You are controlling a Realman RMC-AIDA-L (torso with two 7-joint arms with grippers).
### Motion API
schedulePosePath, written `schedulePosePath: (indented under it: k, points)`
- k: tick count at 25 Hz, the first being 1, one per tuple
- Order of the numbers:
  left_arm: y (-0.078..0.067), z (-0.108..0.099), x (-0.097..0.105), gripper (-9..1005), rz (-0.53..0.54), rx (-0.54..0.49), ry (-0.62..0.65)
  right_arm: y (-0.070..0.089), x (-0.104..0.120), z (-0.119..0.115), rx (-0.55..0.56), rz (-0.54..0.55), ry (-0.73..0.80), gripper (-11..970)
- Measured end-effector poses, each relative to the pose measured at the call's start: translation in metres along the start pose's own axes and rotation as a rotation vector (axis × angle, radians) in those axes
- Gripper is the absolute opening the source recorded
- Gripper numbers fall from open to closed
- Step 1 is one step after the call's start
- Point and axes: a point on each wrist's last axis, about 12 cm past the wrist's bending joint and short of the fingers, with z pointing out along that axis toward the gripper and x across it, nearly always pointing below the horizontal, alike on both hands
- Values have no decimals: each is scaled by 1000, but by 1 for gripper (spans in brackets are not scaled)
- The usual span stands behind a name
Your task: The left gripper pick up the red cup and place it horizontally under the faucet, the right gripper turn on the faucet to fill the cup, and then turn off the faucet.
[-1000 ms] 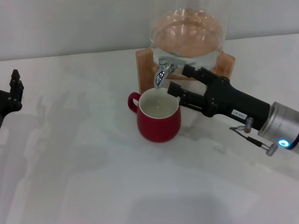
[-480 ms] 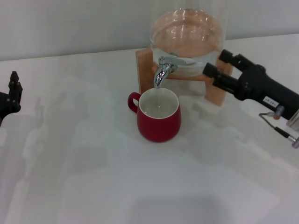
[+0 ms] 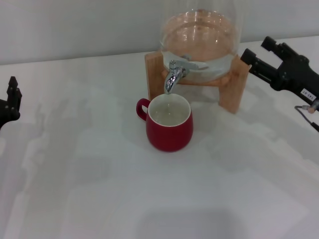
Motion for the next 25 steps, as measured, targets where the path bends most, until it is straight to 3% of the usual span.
schedulePosePath:
  k: [9,25]
  points:
    - [4,-1,1,491,-12,-26,1,-16,-6,-2,150,-107,-46,868]
    - [28,-1,-1,491,-96,-203,-15,-52,-24,-7,421,-223,-113,868]
